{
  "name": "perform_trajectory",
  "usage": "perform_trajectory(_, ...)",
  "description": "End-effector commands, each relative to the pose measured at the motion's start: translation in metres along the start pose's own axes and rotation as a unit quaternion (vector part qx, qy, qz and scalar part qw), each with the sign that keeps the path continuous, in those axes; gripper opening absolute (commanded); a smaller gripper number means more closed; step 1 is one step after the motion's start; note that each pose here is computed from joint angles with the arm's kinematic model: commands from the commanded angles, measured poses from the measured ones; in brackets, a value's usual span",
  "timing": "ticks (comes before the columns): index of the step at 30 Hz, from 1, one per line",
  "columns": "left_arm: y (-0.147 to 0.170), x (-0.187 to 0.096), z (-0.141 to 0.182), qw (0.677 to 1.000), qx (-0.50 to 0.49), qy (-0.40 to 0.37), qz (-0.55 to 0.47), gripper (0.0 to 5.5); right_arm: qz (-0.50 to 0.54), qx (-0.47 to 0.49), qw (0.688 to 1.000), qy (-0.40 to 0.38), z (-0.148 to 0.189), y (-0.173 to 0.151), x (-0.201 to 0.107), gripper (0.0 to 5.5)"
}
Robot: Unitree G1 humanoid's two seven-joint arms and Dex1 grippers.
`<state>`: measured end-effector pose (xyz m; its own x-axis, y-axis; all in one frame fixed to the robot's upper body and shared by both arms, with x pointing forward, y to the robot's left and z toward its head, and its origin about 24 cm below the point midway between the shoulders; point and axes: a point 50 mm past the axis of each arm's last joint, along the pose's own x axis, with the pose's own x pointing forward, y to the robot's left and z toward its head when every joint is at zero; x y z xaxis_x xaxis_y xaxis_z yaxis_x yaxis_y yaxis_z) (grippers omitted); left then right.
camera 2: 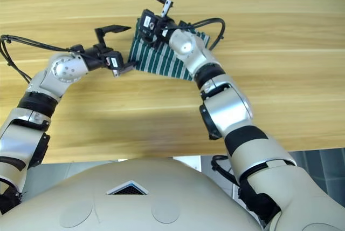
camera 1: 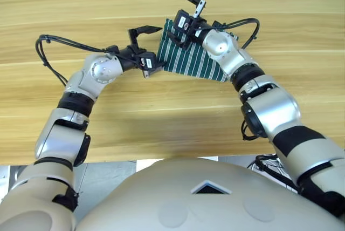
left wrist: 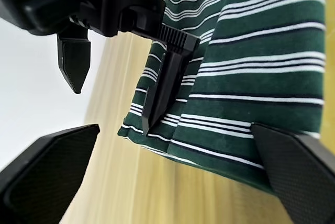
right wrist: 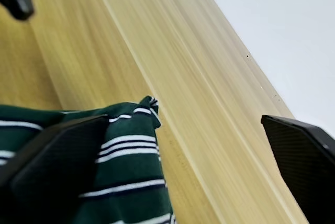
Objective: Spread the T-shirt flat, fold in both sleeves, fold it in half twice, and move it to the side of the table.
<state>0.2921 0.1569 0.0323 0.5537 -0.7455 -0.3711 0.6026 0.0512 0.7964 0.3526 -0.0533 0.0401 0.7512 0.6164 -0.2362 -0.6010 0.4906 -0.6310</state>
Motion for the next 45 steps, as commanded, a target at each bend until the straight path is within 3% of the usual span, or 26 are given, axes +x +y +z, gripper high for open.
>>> perform_trajectory(1,-0.023,0.0,-0.014,0.996,0.033,0.054,-0.067,5.36,-0.004,-0.005,1.0,-0.001,0.005,-0.005,0.003,5.4)
perform_trajectory(8,-0.05,-0.009,-0.019,0.986,0.08,0.064,-0.135,5.36,-0.034,-0.03,0.998,0.048,-0.009,-0.014,-0.001,5.4)
perform_trajectory(13,-0.05,-0.012,-0.022,0.985,0.08,0.071,-0.132,5.36,-0.066,-0.037,0.992,0.102,-0.03,-0.018,-0.01,5.4)
perform_trajectory(22,-0.064,-0.013,-0.023,0.986,0.058,0.074,-0.136,5.36,-0.14,-0.013,0.982,0.126,-0.044,-0.044,-0.023,5.4)
perform_trajectory(31,-0.051,-0.012,-0.026,0.992,0.036,0.078,-0.09,5.36,-0.237,0.051,0.969,-0.053,-0.006,-0.071,-0.025,5.4)
perform_trajectory(34,-0.033,-0.01,-0.026,0.997,0.006,0.071,-0.028,5.36,-0.177,0.06,0.976,-0.115,0.005,-0.059,-0.024,5.4)
perform_trajectory(37,-0.006,-0.01,-0.027,0.995,-0.043,0.067,0.065,5.36,-0.042,0.043,0.989,-0.134,0.003,-0.026,-0.024,5.4)
perform_trajectory(41,0.035,-0.016,-0.031,0.973,-0.093,0.062,0.204,5.36,0.079,-0.022,0.996,-0.04,-0.032,0.01,-0.035,5.4)
perform_trajectory(45,0.066,-0.026,-0.023,0.94,-0.141,0.006,0.312,5.36,0.076,-0.082,0.986,0.127,-0.079,0.026,-0.049,5.4)
